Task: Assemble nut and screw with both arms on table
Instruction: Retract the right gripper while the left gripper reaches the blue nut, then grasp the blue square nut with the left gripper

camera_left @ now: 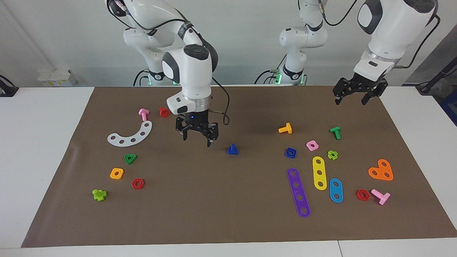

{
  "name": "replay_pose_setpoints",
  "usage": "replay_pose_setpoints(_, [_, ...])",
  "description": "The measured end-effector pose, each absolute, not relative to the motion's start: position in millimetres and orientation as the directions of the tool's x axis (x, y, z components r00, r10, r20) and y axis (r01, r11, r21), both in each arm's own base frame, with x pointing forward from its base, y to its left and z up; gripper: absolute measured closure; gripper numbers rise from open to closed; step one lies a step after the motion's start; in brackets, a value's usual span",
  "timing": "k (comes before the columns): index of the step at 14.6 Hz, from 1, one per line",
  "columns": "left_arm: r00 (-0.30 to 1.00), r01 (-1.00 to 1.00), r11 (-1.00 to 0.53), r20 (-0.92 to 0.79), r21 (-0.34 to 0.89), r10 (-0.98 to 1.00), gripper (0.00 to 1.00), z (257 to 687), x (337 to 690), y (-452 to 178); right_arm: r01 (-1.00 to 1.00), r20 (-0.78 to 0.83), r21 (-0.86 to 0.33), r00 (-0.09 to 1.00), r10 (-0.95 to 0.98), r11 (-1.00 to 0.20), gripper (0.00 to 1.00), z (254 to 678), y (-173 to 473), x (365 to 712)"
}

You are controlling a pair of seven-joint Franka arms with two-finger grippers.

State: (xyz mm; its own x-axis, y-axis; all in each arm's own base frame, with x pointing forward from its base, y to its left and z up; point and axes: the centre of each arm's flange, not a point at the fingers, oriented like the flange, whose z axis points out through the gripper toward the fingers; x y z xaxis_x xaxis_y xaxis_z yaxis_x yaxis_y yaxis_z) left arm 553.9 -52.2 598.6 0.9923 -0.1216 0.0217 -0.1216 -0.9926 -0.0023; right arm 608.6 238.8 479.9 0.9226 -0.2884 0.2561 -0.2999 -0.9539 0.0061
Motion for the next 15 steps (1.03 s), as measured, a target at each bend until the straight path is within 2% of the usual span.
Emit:
replay_pose_setpoints(4, [0.985, -0.174, -0.984, 0.026, 0.024, -0.173, 0.0, 568, 557, -87, -0.247, 0.208, 0.01, 0.948, -0.24, -0.969, 0.0, 522, 143, 617])
replay_pose_setpoints(5, [0.981, -0.194, -0.981, 0.027, 0.026, -0.193, 0.0, 557, 560, -100, -0.236, 0.191, 0.012, 0.954, -0.23, -0.972, 0.0, 536, 120, 612])
replay_pose_setpoints(6, [0.976, -0.214, -0.976, 0.028, 0.027, -0.214, 0.06, 541, 564, -116, -0.227, 0.175, 0.013, 0.96, -0.221, -0.974, 0.0, 548, 100, 607])
replay_pose_setpoints(9, [0.968, -0.247, -0.968, 0.051, 0.029, -0.246, 0.08, 479, 569, -151, -0.194, 0.121, 0.015, 0.974, -0.191, -0.981, 0.0, 577, 44, 588])
replay_pose_setpoints(11, [0.965, -0.252, -0.967, 0.083, 0.029, -0.249, 0.07, 441, 568, -154, -0.182, 0.082, 0.027, 0.98, -0.179, -0.983, 0.0, 589, 12, 574])
replay_pose_setpoints(15, [0.959, -0.272, -0.962, 0.095, 0.027, -0.269, 0.08, 398, 570, -152, -0.171, 0.033, 0.035, 0.985, -0.17, -0.985, 0.0, 619, -34, 548])
